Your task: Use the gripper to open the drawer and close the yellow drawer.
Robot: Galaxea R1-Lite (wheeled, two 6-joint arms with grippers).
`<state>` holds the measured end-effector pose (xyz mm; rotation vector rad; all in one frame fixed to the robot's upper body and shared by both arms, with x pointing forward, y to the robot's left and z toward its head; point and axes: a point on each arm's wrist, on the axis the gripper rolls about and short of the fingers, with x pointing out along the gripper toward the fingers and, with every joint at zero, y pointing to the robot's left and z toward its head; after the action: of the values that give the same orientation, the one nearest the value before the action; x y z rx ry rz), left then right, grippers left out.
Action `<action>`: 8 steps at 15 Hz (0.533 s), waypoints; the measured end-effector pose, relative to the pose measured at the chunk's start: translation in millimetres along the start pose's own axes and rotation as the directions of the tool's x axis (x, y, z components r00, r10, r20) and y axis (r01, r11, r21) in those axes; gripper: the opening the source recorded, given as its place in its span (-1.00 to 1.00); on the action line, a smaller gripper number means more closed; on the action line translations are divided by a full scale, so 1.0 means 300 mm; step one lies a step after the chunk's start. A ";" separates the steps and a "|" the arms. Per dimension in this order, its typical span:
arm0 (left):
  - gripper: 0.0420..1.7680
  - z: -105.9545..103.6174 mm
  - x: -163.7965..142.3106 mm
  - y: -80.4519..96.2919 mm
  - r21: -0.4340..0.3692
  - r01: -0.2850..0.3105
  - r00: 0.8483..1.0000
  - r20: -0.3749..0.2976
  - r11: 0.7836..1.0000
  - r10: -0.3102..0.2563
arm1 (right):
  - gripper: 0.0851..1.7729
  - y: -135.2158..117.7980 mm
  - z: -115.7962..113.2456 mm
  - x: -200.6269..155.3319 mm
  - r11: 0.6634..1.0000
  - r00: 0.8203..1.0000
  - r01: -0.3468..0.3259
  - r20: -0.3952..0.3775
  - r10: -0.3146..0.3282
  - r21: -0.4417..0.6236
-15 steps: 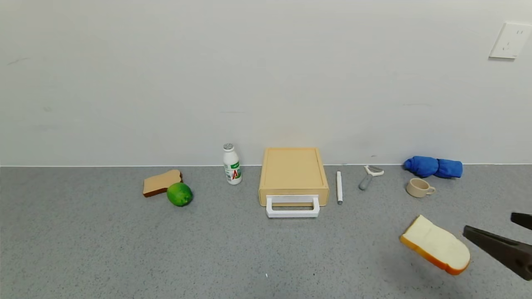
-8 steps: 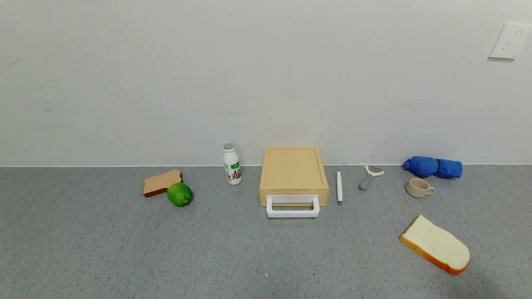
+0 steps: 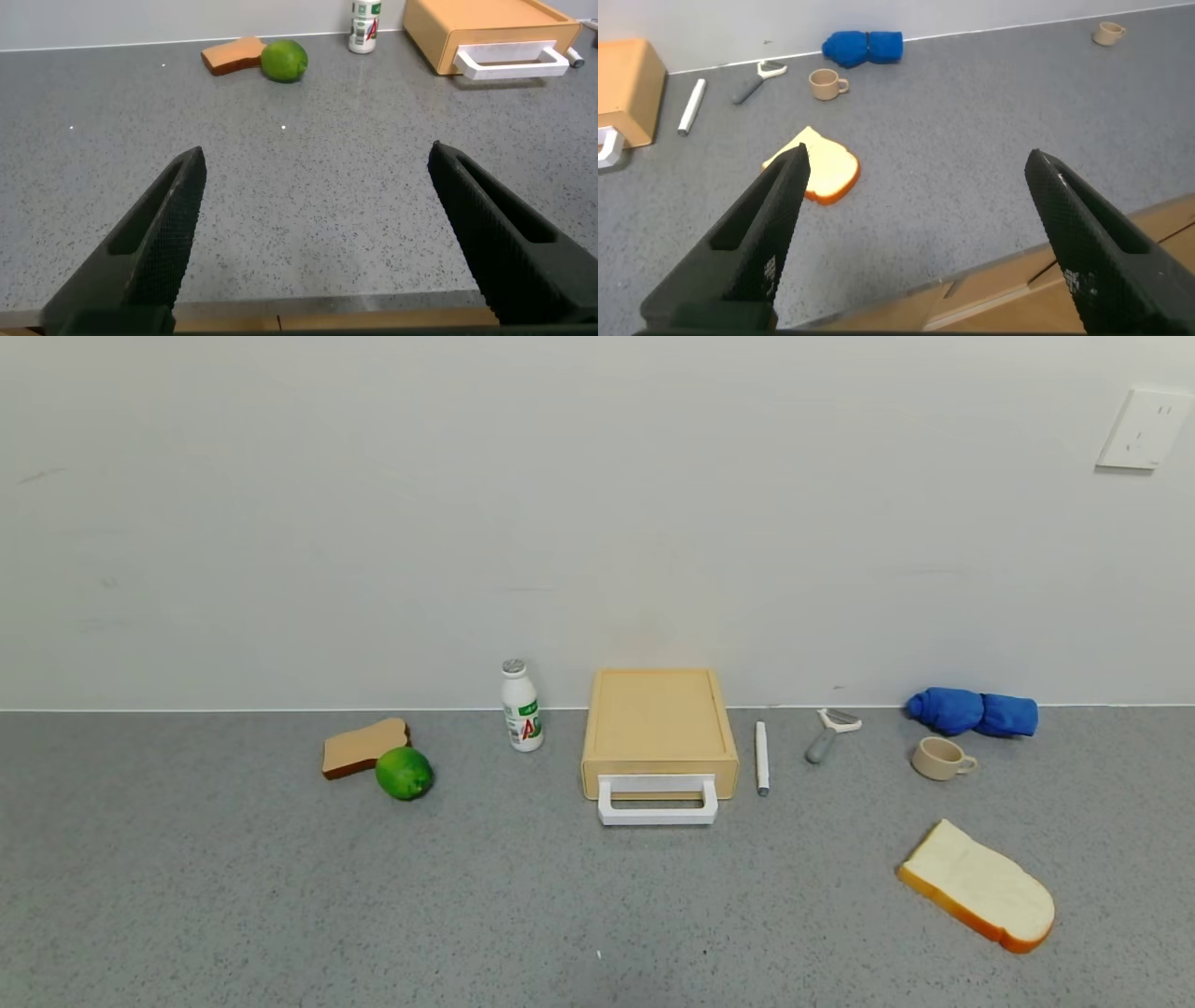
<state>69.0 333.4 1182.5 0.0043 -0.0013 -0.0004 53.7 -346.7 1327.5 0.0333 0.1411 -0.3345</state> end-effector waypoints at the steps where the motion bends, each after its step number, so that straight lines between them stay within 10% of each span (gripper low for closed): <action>1: 0.94 0.000 0.000 0.000 0.000 0.000 1.000 0.000 1.000 0.000 | 0.91 -0.008 -0.020 -0.024 1.000 1.000 -0.023 0.020 0.023 0.005; 8: 0.94 0.000 0.000 0.000 0.000 0.000 1.000 0.000 1.000 0.000 | 0.91 -0.020 -0.209 -0.106 0.969 0.956 -0.244 0.170 0.238 0.018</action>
<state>69.0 333.4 1182.5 0.0043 -0.0013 -0.0004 13.6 -338.6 1269.8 0.0601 -0.0366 -0.0945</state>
